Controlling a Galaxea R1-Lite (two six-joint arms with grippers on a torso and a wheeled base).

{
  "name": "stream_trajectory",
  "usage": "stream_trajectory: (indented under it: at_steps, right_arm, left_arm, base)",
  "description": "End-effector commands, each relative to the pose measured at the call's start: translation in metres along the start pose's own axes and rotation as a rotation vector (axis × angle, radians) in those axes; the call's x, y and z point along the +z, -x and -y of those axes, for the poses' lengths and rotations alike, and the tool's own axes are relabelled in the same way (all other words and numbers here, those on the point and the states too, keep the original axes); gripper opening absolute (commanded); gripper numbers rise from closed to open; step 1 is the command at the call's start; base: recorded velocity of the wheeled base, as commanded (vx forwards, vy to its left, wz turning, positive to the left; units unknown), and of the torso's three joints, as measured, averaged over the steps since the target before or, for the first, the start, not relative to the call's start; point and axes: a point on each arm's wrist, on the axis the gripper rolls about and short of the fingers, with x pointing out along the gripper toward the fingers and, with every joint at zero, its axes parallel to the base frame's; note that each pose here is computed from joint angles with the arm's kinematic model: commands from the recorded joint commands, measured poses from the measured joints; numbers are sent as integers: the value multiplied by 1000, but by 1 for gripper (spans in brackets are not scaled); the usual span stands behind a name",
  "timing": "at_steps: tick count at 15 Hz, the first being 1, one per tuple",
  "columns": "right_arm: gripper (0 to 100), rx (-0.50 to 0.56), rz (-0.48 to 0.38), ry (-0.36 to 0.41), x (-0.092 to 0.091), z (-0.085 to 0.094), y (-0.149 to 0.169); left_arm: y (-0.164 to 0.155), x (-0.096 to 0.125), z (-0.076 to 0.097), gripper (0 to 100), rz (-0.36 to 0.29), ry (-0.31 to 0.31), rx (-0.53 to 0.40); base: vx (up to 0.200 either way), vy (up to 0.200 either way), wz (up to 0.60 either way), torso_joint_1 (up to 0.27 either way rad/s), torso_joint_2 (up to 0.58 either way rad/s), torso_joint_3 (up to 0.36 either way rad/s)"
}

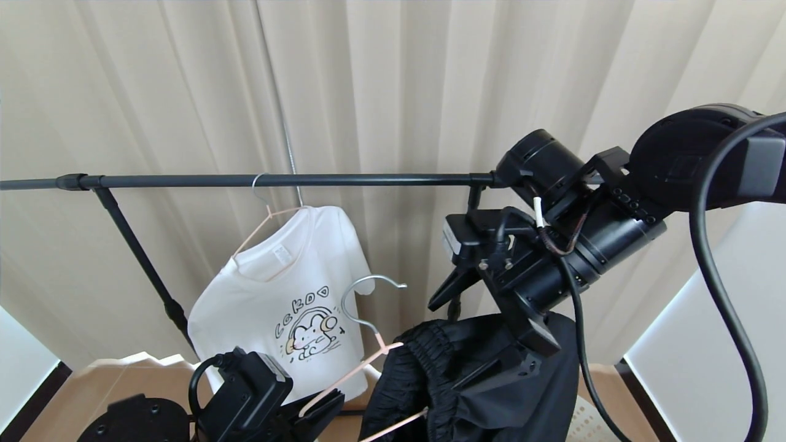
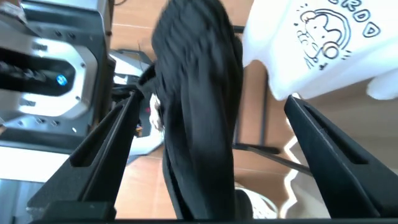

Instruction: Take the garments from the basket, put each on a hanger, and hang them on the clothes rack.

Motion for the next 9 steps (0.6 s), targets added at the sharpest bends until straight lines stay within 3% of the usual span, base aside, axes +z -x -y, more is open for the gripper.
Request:
stream_trajectory:
  at_steps: [1,9]
  right_arm:
    - [100,6,-25,6,3,3,-12]
    - [100,-28,-55,8,2,4,-11]
  left_arm:
    - [0,0,-1,0,3,2,4]
    - [0,2,-1,0,15,2,5]
  base:
    - [0,0,0,0,0,0]
    - [0,0,0,0,0,0]
